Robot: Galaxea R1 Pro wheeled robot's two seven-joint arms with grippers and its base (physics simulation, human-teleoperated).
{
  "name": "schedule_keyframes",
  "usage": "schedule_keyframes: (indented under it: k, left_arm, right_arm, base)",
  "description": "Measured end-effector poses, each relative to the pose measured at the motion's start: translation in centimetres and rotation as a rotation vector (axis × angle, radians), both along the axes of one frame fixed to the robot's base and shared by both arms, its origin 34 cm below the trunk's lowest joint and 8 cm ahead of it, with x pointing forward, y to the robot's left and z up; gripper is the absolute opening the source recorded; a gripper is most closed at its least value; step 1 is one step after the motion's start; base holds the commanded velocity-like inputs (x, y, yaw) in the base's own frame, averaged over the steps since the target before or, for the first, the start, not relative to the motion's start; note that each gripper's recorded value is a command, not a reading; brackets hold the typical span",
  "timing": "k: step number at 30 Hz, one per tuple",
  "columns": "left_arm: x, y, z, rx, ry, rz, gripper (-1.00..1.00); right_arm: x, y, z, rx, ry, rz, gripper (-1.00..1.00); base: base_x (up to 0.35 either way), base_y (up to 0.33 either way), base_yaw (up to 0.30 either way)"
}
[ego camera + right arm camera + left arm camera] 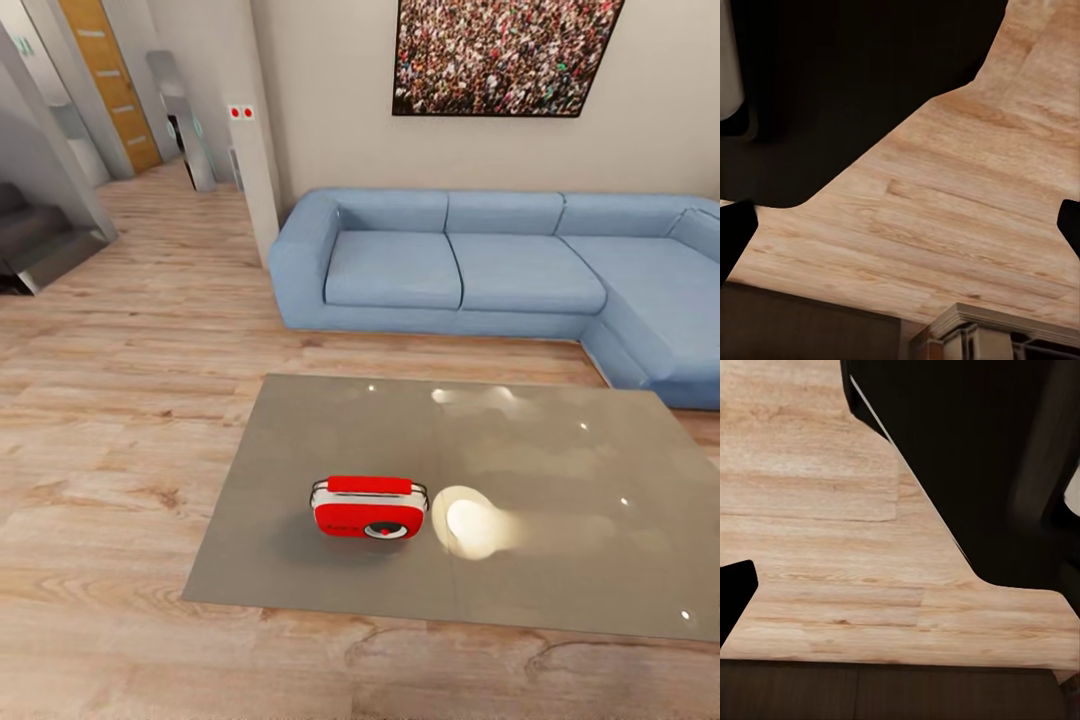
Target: Turn on the radio receiver that's on the table in the living room.
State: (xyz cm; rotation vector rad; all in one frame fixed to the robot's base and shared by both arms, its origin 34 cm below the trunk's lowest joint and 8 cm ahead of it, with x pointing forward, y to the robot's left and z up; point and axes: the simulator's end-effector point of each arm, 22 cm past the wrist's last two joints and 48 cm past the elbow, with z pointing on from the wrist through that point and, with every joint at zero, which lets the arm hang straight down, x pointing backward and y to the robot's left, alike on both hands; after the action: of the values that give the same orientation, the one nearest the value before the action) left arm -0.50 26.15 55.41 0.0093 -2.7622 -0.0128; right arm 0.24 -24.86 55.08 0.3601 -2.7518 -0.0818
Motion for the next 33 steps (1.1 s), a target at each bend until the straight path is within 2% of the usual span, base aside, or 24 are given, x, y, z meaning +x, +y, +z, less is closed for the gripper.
schedule_keyframes:
  k: [24, 33]
  left_arm:
    - [-1.8, 0.0, 2.9, 0.000, 0.041, 0.000, 1.00]
    - [-2.3, 0.0, 3.1, -0.001, 0.054, -0.001, 1.00]
  right_arm:
    - [-1.7, 0.0, 2.8, -0.001, 0.039, 0.000, 1.00]
    - [-2.2, 0.0, 3.0, -0.001, 0.054, 0.000, 1.00]
  base:
    - [0.000, 0.000, 0.000]
    - [0.000, 0.000, 0.000]
